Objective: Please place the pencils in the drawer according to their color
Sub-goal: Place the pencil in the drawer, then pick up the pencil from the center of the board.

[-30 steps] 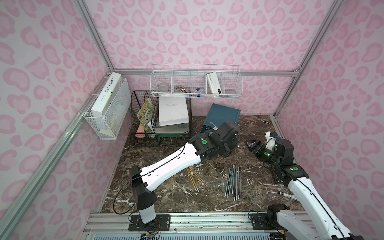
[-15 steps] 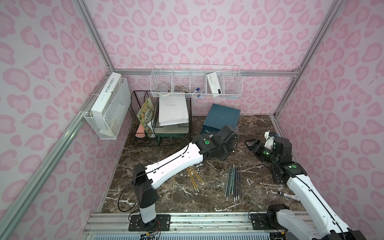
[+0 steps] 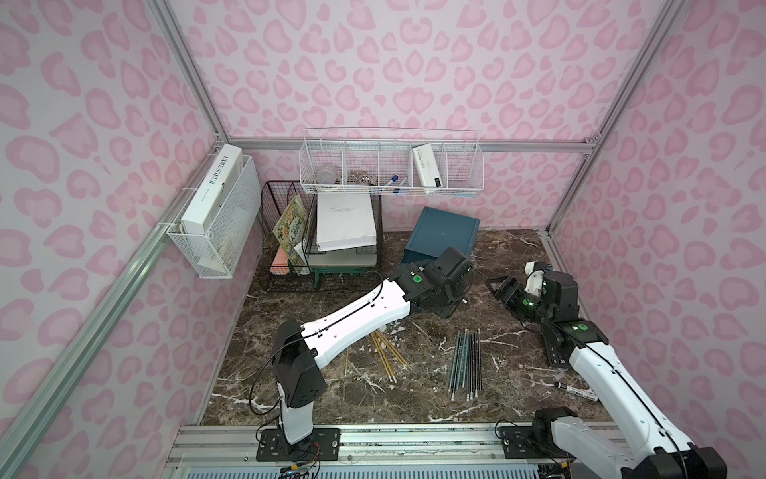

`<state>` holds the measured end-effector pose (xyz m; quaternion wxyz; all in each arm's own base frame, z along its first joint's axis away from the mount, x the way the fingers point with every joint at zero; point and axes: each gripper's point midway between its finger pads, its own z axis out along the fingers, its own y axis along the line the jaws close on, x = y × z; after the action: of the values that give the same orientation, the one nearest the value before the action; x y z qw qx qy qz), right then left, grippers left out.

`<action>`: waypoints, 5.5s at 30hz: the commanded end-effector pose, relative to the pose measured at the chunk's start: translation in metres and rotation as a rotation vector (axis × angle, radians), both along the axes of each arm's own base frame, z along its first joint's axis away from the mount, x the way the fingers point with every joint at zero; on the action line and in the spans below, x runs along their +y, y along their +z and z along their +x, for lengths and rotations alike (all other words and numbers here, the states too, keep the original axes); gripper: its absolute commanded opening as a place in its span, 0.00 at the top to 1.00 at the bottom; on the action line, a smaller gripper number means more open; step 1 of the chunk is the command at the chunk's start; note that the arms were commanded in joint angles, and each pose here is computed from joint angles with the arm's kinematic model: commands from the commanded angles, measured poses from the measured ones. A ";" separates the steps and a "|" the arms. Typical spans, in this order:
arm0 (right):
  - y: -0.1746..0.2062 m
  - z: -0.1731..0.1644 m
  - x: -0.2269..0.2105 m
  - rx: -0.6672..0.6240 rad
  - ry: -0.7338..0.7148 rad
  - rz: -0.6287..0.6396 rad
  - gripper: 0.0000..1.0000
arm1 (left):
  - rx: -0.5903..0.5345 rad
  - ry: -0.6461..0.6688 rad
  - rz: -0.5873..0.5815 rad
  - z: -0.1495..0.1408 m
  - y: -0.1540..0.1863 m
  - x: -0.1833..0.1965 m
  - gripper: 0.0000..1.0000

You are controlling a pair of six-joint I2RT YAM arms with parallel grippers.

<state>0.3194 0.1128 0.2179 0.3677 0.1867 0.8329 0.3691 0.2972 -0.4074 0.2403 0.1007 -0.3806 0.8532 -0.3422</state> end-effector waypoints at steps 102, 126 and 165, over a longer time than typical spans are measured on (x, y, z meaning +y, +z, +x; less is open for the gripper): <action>-0.109 -0.051 -0.021 0.091 -0.020 -0.093 0.18 | -0.592 -1.011 0.696 -0.128 -0.115 0.042 0.08; -0.122 -0.081 -0.024 0.151 -0.037 -0.082 0.18 | -0.347 -1.026 0.798 -0.132 -0.194 0.036 0.26; -0.110 -0.070 -0.024 0.134 -0.022 -0.125 0.18 | -0.217 -1.042 0.823 -0.129 -0.232 0.038 0.57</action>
<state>0.2473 0.0898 0.1032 0.3170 0.2025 0.8753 0.3040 0.1741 -0.3769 0.0168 0.1658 0.1837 0.9679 -0.0449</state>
